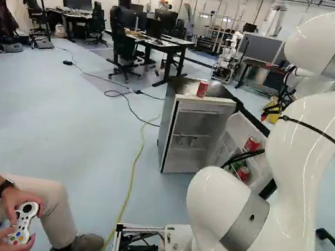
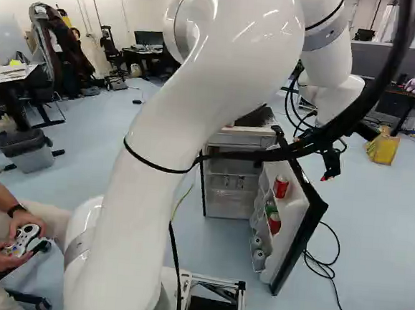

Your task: Grab a drink from the fridge

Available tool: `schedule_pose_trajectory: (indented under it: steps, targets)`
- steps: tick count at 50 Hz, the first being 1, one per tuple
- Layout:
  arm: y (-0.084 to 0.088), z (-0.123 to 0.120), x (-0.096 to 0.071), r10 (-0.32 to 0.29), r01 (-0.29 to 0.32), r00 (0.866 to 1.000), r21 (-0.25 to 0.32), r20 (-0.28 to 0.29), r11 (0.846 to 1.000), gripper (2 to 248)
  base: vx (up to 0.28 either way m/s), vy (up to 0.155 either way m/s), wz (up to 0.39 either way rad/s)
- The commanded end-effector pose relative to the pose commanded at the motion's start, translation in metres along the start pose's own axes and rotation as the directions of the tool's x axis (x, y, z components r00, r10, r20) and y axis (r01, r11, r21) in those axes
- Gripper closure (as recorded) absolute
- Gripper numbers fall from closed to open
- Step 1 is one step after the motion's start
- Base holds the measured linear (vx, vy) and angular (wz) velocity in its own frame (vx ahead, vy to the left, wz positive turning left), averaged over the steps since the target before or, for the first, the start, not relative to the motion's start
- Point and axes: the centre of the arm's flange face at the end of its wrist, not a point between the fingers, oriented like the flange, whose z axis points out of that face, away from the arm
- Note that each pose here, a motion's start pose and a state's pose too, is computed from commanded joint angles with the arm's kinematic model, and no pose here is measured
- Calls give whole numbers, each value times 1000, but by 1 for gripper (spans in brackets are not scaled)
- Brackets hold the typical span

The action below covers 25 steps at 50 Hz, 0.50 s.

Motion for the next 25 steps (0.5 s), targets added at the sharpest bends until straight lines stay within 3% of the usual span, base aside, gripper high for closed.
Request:
schedule_pose_trajectory:
  steps: [14,25]
  targets:
    - [7,5,23,17,-17,1000,3,-24,1000,3,0,0,0]
    - [10,6,27,22,-21,999,3,-28,1000,3,0,0,0]
